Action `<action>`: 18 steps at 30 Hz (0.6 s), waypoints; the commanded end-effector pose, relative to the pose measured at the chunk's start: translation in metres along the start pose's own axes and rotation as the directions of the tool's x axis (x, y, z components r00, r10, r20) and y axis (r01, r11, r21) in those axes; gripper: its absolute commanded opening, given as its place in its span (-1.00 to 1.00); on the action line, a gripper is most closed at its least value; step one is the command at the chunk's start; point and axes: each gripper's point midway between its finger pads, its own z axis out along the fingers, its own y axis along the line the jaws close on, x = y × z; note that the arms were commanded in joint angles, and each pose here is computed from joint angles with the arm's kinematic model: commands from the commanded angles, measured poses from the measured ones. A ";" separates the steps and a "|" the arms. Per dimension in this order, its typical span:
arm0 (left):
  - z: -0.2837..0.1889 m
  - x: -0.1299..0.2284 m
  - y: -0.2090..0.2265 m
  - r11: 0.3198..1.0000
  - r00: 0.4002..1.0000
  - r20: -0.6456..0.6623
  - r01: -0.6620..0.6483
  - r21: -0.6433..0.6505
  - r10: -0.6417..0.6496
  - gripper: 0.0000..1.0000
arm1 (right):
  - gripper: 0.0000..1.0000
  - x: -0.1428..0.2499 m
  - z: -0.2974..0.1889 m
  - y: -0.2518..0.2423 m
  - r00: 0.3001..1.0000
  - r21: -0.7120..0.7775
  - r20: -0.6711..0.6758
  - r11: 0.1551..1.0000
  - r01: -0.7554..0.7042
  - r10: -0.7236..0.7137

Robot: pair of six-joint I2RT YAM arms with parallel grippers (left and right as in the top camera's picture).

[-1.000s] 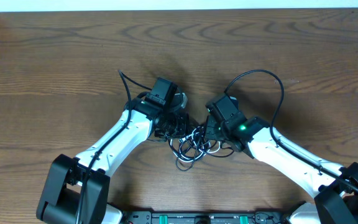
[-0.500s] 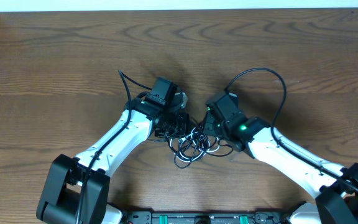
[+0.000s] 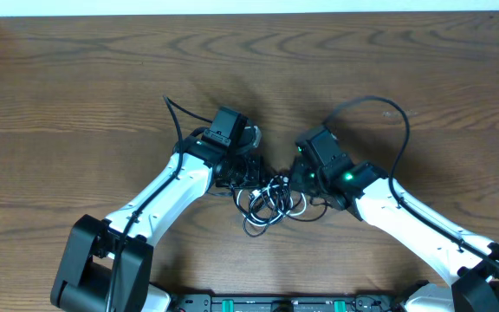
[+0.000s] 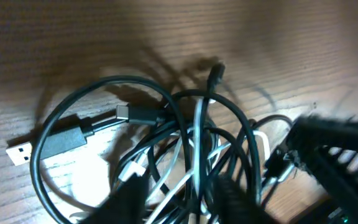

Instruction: Untangle cables

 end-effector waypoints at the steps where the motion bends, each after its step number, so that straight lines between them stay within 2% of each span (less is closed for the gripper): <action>1: -0.007 -0.008 -0.005 1.000 1.000 0.017 -0.019 -0.001 0.019 0.04 | -0.98 0.008 -0.003 -0.015 0.996 0.052 -0.031 0.995 -0.087 0.089; 6: -0.032 -0.021 -0.025 0.999 0.999 0.023 -0.035 0.003 0.034 0.09 | -0.98 0.020 0.002 -0.032 0.989 0.104 -0.056 0.986 -0.128 0.135; 14: -0.046 -0.021 -0.052 0.997 0.997 0.014 -0.077 -0.010 0.077 0.09 | -0.98 0.025 0.018 -0.042 0.977 0.077 -0.036 0.976 -0.206 0.209; 18: -0.041 -0.019 -0.046 0.992 0.998 0.048 -0.025 -0.123 0.031 0.10 | -0.98 0.038 0.027 -0.048 0.959 0.048 -0.074 0.962 -0.270 0.273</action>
